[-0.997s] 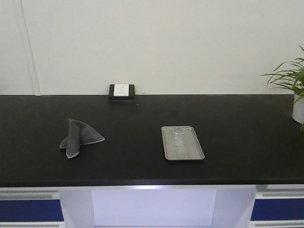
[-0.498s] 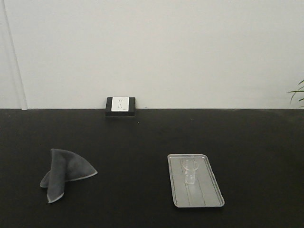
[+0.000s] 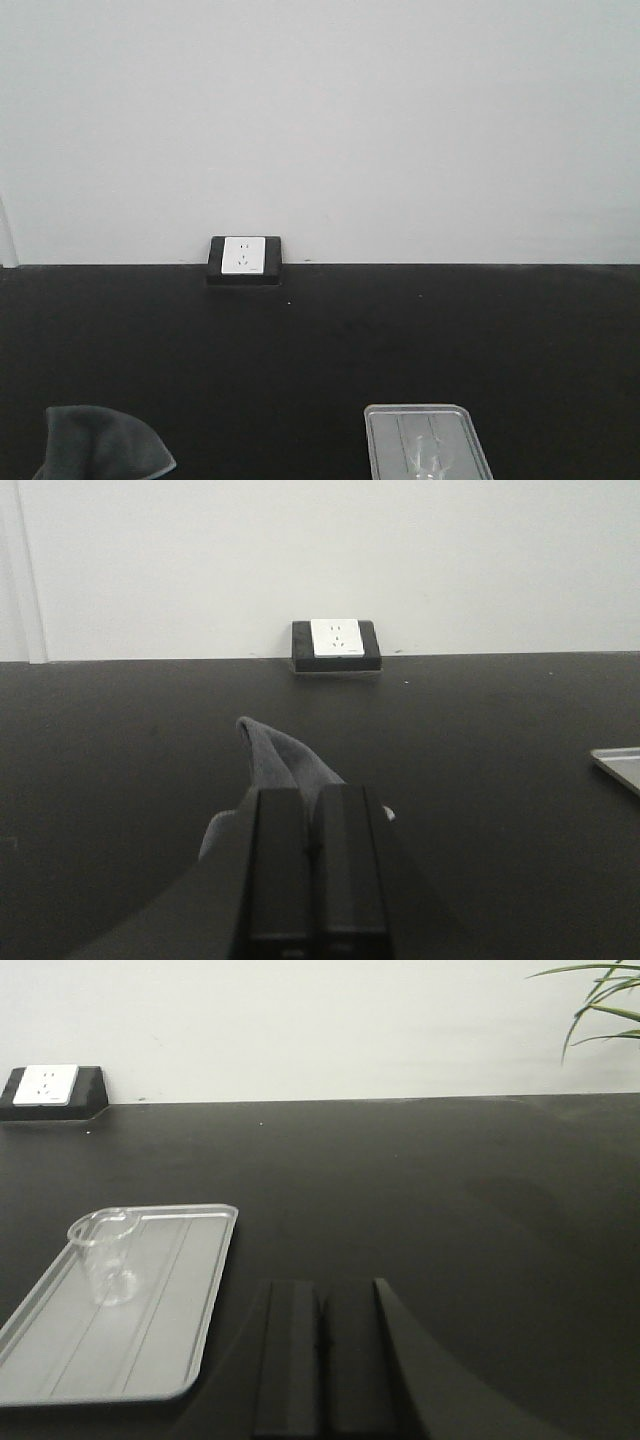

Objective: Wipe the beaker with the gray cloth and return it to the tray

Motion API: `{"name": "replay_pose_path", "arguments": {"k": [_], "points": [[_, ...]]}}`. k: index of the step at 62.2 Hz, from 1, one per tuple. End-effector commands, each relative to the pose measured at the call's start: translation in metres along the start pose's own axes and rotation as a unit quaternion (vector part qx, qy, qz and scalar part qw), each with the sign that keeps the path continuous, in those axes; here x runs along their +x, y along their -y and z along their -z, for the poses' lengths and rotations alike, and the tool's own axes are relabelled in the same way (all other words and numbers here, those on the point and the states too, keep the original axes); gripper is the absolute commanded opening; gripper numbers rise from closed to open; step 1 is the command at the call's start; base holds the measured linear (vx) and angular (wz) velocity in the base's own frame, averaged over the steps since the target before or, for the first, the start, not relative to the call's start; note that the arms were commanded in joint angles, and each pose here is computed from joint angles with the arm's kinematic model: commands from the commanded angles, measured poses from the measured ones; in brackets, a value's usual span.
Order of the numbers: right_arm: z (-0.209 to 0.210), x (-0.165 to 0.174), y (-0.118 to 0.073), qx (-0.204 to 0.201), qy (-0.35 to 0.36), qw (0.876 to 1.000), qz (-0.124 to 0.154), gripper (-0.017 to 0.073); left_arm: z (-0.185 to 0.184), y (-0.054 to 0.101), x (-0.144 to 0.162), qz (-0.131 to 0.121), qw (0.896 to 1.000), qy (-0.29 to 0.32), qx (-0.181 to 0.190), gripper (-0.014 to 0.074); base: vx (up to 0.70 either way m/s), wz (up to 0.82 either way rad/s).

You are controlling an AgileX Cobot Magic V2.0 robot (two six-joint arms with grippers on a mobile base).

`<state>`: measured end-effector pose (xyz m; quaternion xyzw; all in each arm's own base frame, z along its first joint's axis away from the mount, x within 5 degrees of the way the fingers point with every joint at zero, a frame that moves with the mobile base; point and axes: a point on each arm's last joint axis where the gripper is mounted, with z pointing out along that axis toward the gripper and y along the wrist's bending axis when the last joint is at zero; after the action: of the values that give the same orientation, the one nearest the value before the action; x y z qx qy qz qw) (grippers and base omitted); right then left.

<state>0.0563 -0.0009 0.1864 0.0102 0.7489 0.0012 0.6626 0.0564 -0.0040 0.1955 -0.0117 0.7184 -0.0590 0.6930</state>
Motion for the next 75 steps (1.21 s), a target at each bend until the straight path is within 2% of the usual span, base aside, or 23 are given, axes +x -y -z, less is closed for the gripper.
{"name": "replay_pose_path", "arguments": {"k": [1,30,63,75], "points": [[0.0006,-0.0061,0.0002,0.003,0.042,0.999,0.007,-0.0010,-0.0002,-0.0005,0.0017,0.004,0.999,0.035,0.001,-0.0006,0.31,0.02],[0.0006,-0.0061,0.0002,0.003,0.042,0.999,0.007,-0.0010,-0.0002,-0.0005,0.0017,0.004,0.999,0.035,0.001,-0.0006,0.20,0.04],[0.0006,-0.0061,0.0002,0.003,0.042,0.999,0.007,-0.0010,-0.0001,-0.0005,0.0015,0.004,0.999,0.037,0.002,-0.0006,0.01,0.01],[0.0017,-0.0148,-0.0003,0.000,0.090,0.996,0.008,-0.0010,0.0004,-0.0001,-0.0041,0.008,0.998,0.068,0.004,-0.0006,0.00,0.00]]}}
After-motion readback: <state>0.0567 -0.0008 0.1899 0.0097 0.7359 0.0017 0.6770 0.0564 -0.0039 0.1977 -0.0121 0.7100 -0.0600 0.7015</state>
